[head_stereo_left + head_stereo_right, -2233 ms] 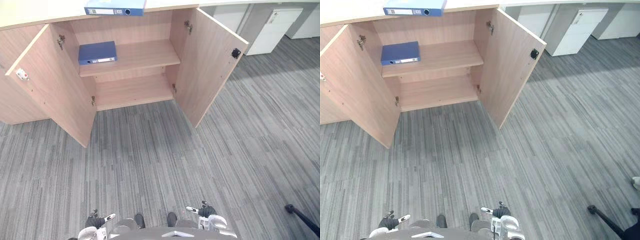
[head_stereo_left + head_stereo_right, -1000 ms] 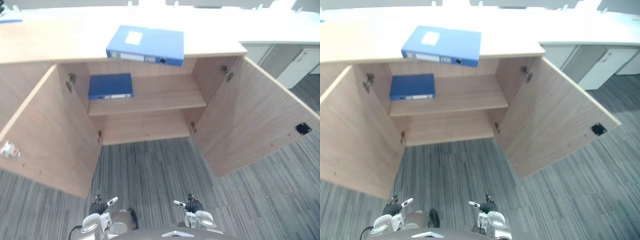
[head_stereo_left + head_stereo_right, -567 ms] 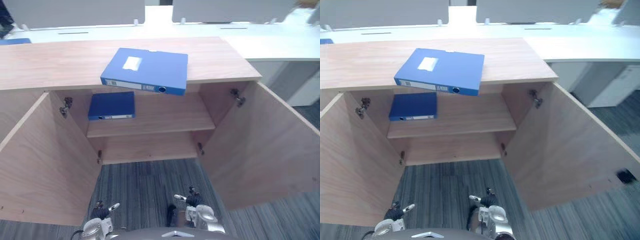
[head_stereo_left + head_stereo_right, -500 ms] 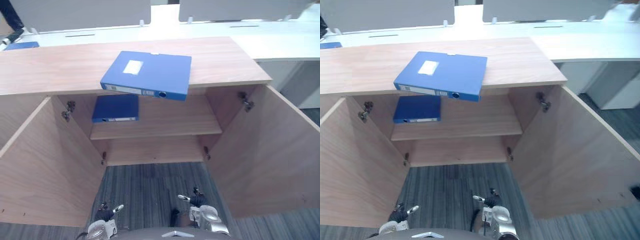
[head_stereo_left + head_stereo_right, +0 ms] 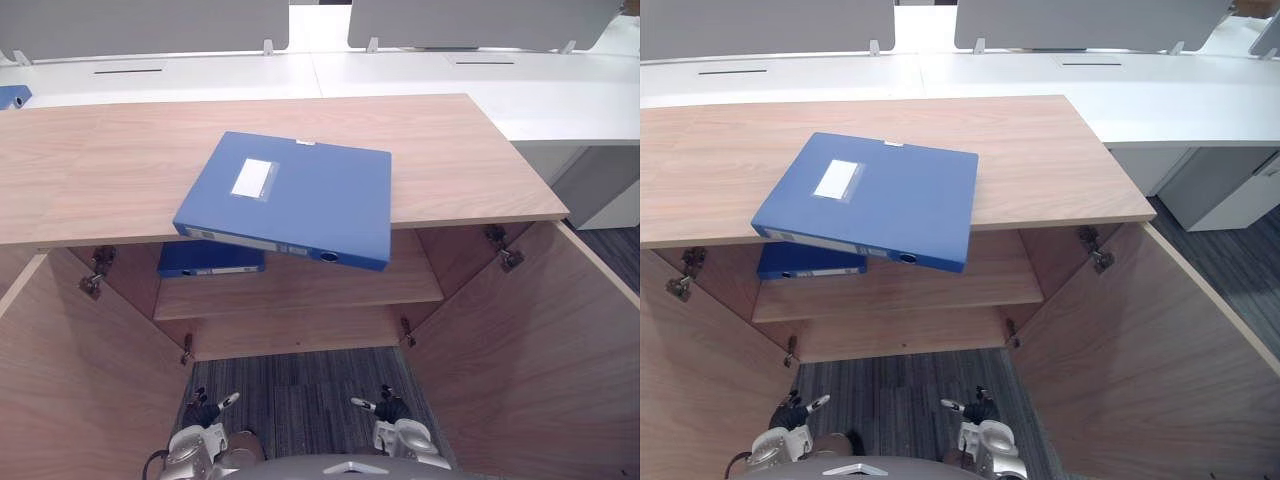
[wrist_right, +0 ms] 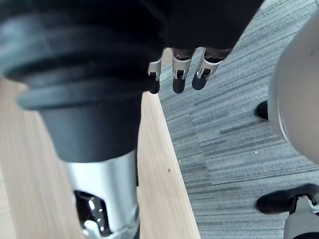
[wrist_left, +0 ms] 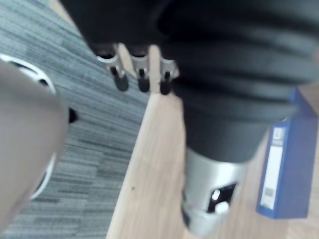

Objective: Walk over to the cabinet, pick up the folder, carry it to the office cabinet, place the folder inside the office cabinet, then close the office cabinet door

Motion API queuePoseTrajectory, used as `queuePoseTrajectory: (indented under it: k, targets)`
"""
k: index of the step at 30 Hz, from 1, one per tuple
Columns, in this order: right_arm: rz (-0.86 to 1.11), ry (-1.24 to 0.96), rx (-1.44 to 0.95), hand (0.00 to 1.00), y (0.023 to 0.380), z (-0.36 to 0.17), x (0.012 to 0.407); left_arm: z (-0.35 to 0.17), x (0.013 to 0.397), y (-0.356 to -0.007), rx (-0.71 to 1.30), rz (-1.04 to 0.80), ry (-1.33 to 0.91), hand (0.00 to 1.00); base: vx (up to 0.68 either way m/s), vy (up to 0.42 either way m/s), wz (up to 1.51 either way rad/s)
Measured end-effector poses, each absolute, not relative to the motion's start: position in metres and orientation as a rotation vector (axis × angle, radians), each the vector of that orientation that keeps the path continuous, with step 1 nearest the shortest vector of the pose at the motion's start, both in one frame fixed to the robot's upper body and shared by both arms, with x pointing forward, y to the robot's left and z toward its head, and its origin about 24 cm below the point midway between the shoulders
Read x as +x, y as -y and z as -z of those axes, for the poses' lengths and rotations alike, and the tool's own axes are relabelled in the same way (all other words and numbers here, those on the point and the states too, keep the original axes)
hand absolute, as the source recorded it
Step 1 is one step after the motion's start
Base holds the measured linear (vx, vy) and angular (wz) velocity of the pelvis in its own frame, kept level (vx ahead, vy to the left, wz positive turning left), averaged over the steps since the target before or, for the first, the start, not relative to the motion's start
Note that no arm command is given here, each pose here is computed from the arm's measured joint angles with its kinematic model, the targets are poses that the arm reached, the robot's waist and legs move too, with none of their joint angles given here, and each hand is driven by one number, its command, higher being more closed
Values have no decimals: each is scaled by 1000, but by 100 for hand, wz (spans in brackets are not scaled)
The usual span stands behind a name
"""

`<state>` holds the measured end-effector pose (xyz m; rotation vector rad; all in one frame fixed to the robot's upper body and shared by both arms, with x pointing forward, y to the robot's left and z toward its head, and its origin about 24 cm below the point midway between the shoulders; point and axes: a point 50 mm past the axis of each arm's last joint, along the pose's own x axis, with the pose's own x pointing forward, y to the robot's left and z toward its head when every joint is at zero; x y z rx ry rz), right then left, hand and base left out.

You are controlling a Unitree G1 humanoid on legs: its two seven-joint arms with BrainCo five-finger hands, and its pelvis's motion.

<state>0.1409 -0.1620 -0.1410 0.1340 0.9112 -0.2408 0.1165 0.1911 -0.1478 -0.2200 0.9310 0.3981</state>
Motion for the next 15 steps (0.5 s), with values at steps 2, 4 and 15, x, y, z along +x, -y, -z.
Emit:
queuePoseTrajectory:
  k: [2,4,15]
  targets:
    - [254,-910,139,0,164,141,140,149,115,-190,-220,-396,-941,0,34,98,-15]
    - [258,-910,141,0,165,141,139,150,112,-190,-213,-392,-953,0,-12,63,-14]
    - [256,-927,97,0,174,143,134,140,117,-188,-135,-345,-895,0,-121,-1,3]
